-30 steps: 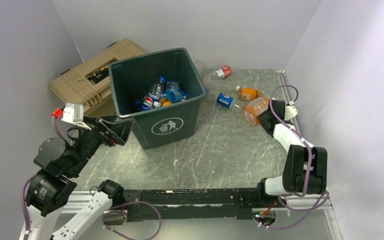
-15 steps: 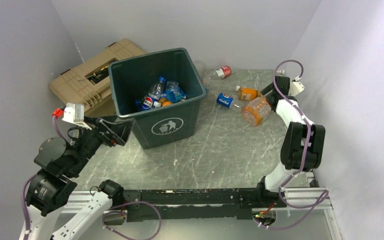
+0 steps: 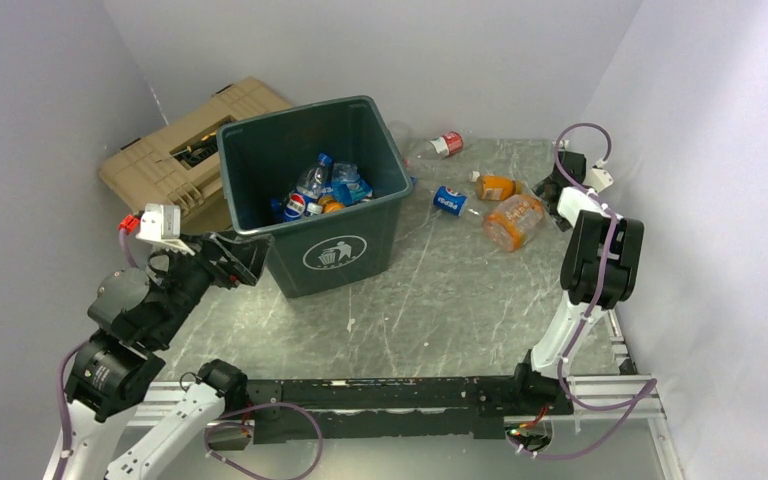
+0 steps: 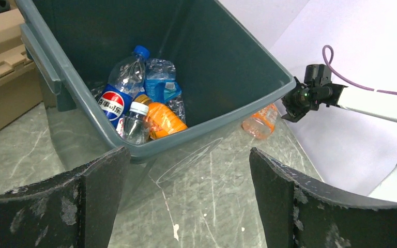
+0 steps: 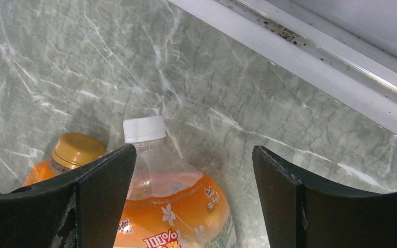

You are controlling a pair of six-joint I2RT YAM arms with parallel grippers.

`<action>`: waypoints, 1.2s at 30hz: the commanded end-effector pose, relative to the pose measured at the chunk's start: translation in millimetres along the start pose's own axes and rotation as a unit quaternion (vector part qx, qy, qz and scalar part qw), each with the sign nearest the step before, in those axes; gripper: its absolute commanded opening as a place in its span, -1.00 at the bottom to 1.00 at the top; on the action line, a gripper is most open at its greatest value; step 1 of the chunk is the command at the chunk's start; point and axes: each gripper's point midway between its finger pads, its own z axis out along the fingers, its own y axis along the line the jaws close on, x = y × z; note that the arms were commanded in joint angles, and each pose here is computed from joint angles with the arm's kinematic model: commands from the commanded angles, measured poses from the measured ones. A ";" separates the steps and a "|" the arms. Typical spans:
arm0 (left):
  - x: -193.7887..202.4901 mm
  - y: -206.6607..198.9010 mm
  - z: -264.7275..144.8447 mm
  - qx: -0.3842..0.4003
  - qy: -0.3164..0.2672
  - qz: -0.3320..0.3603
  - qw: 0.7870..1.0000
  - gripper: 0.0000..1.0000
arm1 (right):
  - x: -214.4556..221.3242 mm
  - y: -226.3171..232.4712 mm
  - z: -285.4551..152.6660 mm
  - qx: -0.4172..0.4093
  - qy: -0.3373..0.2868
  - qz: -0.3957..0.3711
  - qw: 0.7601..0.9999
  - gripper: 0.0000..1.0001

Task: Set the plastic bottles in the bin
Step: Pick up the plastic bottle at the center of the board.

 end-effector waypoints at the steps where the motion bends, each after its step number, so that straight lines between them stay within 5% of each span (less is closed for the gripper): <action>1: -17.6 -1.3 0.0 -0.002 -0.037 -0.003 0.999 0.82 | -18.2 22.8 0.6 -0.036 -0.022 0.025 0.999 0.72; 18: -2.8 -0.7 8.7 -0.002 -0.016 -0.030 0.999 0.82 | 5.0 28.5 7.0 -0.067 0.018 0.037 0.997 0.00; 29: -3.1 -0.3 4.6 -0.003 -0.015 -0.031 0.999 0.81 | 20.6 24.2 16.4 -0.065 0.043 0.041 0.996 0.05; 36: -2.7 -0.3 4.7 -0.004 -0.013 -0.031 0.999 0.81 | 15.7 24.6 11.1 -0.073 0.031 0.036 0.996 -0.42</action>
